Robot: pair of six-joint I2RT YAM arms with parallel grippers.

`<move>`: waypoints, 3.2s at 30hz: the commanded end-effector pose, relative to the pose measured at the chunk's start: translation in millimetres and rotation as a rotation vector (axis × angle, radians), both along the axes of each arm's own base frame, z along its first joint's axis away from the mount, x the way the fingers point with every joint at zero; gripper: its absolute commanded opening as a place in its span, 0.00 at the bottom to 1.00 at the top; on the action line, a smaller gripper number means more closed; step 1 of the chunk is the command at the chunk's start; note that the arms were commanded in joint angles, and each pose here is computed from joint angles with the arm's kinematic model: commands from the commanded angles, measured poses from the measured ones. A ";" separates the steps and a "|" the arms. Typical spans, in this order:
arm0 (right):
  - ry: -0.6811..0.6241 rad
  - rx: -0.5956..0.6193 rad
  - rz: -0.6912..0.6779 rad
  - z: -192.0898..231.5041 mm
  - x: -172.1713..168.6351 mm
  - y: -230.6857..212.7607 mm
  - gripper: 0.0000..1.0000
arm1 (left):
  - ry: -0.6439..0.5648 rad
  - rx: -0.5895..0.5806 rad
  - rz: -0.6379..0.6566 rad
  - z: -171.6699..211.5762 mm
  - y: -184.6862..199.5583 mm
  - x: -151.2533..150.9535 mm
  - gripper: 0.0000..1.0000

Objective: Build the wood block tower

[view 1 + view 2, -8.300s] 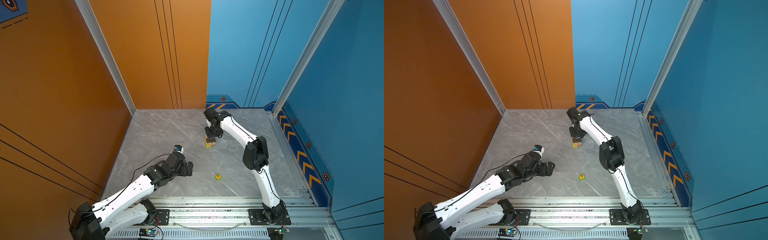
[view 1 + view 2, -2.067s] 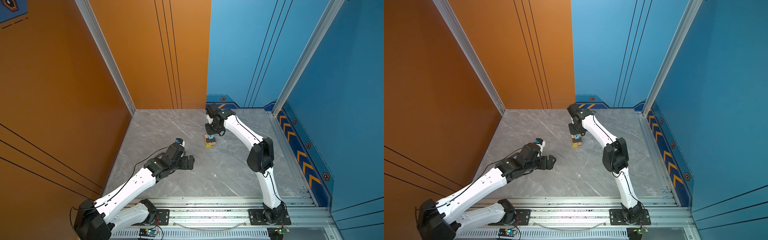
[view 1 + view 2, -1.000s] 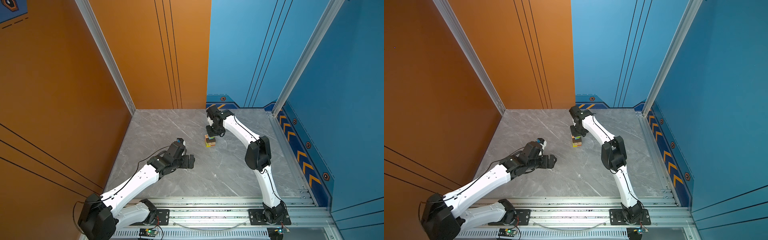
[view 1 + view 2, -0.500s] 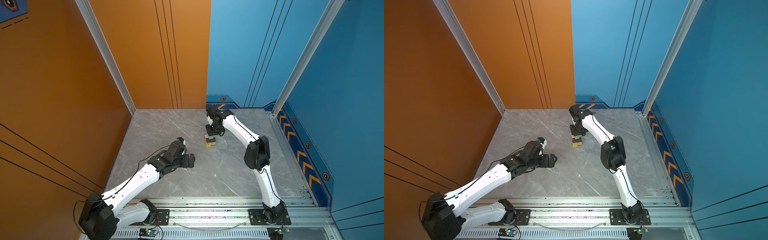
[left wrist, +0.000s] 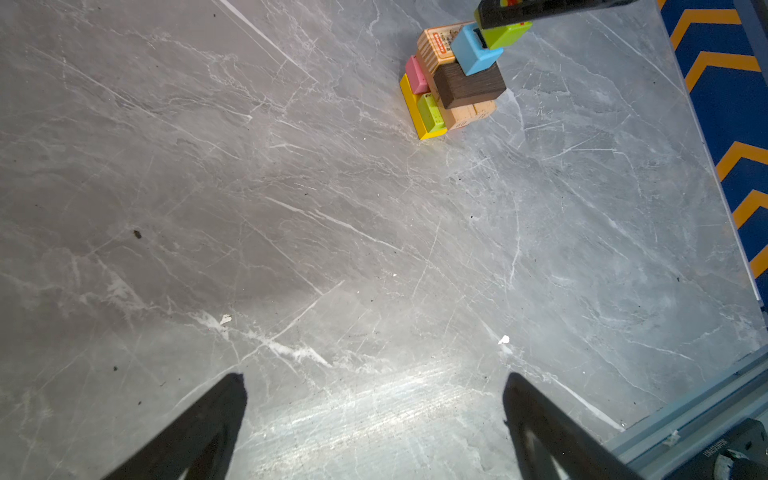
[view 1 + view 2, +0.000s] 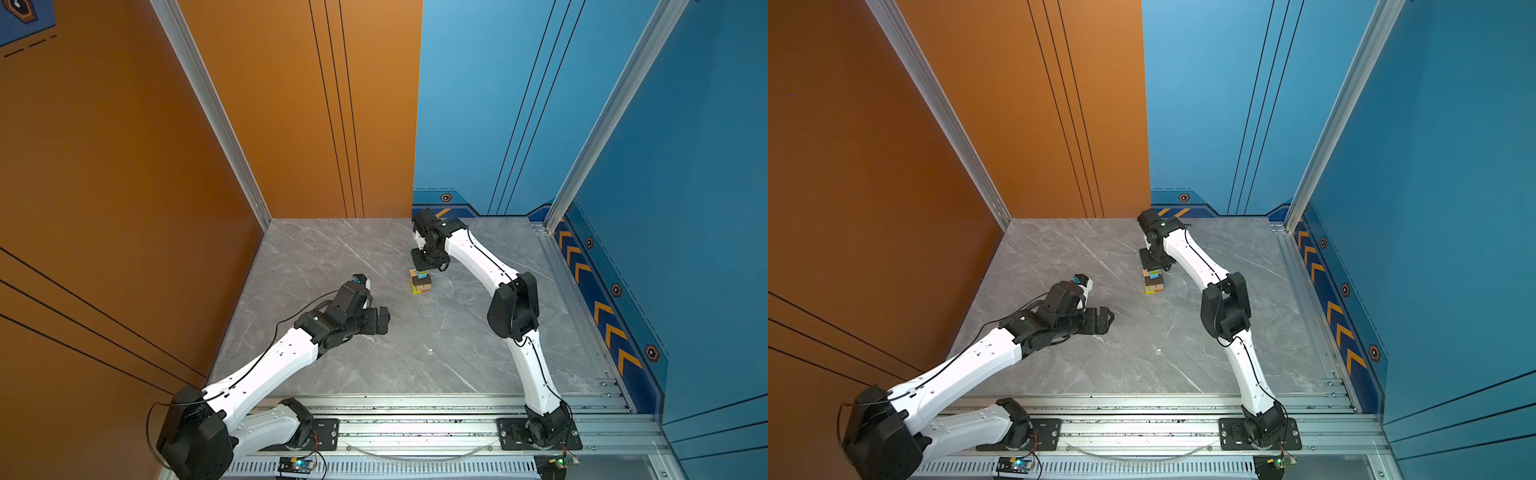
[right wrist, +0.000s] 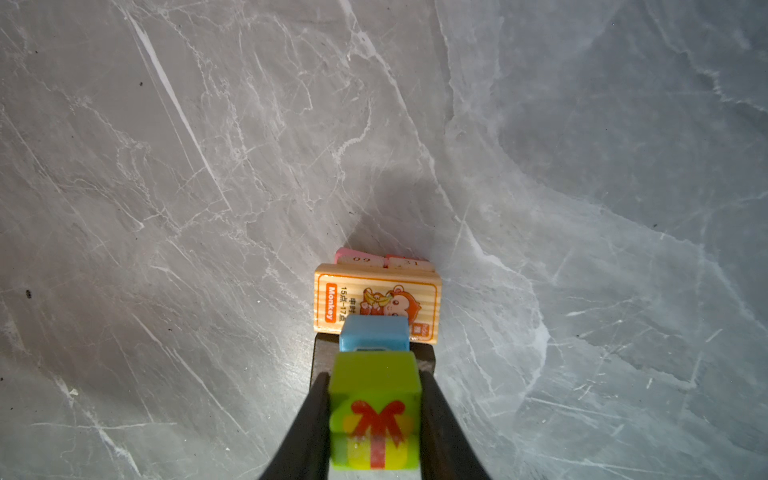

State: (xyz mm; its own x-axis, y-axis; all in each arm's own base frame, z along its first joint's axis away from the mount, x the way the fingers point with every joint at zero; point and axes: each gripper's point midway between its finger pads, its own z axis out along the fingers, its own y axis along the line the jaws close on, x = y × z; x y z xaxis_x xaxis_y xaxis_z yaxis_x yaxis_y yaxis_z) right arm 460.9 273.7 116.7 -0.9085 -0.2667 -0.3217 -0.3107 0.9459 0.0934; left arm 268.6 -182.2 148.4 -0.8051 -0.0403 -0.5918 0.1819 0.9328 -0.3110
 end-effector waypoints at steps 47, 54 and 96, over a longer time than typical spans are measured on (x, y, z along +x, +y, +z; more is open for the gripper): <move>-0.348 0.032 -0.151 127.8 -75.5 -113.3 1.00 | -0.315 0.212 0.352 22.7 106.5 1.0 0.98; -0.612 0.021 -0.356 134.9 -121.5 -196.2 1.00 | -0.443 0.416 0.496 12.8 147.9 5.7 0.98; -0.905 -0.033 -0.449 -21.3 -67.0 -286.3 1.00 | -0.568 0.361 0.445 -57.1 208.8 123.2 0.98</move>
State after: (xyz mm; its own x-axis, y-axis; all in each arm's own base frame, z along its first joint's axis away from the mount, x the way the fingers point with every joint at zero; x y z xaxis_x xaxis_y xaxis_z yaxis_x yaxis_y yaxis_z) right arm 381.7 -27.2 74.6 -0.4250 0.0974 -0.8999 0.1952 0.9807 0.0139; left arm 377.2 24.4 79.9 -0.3495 0.0574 -0.9352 -0.2296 0.9625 0.1448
